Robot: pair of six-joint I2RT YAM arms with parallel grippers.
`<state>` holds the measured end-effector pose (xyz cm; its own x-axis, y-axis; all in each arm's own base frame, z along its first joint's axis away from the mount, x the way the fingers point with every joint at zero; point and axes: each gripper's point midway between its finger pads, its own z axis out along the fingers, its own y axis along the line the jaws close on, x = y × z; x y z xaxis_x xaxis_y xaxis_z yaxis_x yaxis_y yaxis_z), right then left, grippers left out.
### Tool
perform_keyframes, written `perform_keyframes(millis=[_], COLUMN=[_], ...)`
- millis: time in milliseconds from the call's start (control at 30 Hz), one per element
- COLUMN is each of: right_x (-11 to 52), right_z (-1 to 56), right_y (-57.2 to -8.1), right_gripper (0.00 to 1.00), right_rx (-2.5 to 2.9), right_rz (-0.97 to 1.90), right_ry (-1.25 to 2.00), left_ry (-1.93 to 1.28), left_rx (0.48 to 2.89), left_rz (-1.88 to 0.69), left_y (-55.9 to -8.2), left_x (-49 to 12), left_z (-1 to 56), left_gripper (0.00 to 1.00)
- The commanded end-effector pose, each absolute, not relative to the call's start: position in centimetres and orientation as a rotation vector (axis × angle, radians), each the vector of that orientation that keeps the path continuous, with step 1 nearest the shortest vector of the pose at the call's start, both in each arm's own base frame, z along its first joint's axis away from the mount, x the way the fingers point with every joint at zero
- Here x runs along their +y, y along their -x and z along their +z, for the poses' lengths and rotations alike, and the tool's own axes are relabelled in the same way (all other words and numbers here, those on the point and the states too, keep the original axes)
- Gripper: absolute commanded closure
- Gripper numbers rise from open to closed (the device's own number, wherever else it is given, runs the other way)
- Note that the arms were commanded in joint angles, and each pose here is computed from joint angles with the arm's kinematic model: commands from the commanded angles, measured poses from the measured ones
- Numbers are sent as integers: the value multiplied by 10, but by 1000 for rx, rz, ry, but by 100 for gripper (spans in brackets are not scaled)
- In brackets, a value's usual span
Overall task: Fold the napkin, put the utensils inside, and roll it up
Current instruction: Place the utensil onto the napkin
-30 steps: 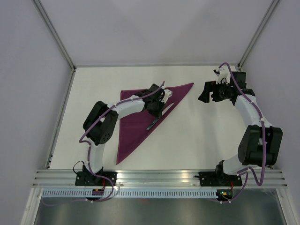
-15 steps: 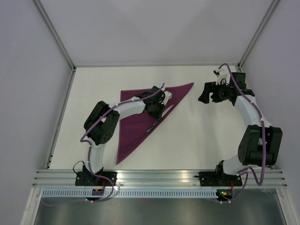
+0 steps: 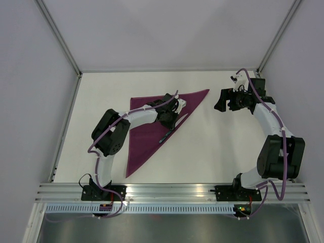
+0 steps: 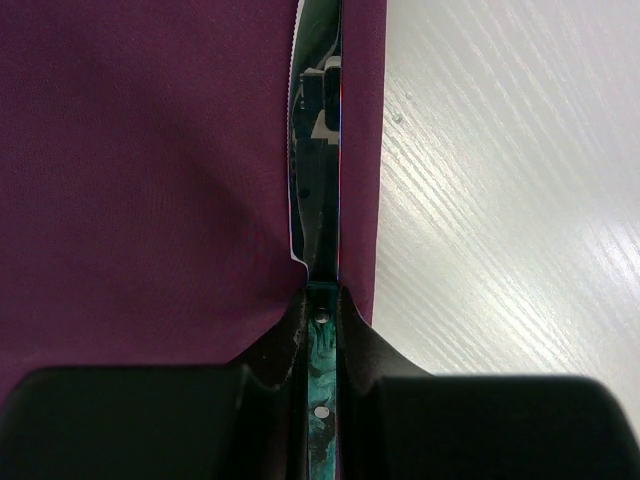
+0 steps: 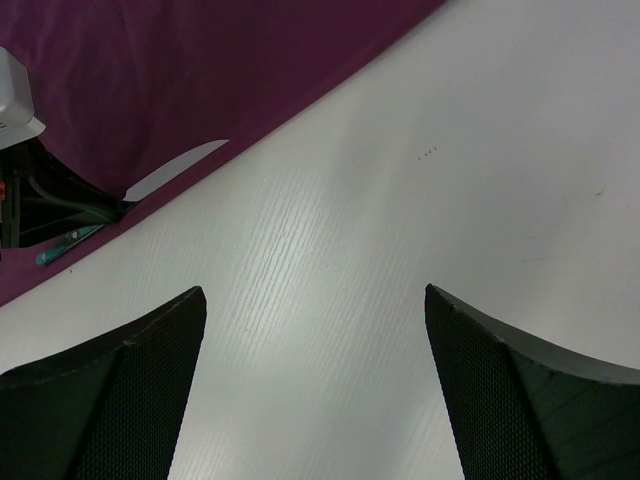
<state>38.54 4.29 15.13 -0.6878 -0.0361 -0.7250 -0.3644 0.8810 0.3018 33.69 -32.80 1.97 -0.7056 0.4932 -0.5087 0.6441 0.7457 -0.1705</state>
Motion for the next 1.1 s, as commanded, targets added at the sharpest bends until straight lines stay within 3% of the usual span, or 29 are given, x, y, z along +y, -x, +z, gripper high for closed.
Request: perform_keyframes(millis=[0,267,433,867,1067], right_x=[44,44,44,45,45], right_z=[156,154,154,156,160], right_y=[-387,-388,-387,-388,-389], right_gripper=[6,6,6,5,5], right_rx=[2253,2257,2258,2252,2244], right_rz=[553,554,556,559,555], right_ry=[297,294,294,298,307], left_ry=[-852,-863,-860,-844,-829], left_rx=[2539,2539,2529,2461,2376], left_rz=[-473,-478,-472,-510,-581], left_y=[-332,-330,-332,-338,-345], left_x=[-330,-330,-330,-337,-350], left_z=[8,7,11,40,72], left_gripper=[98,98,92,51,43])
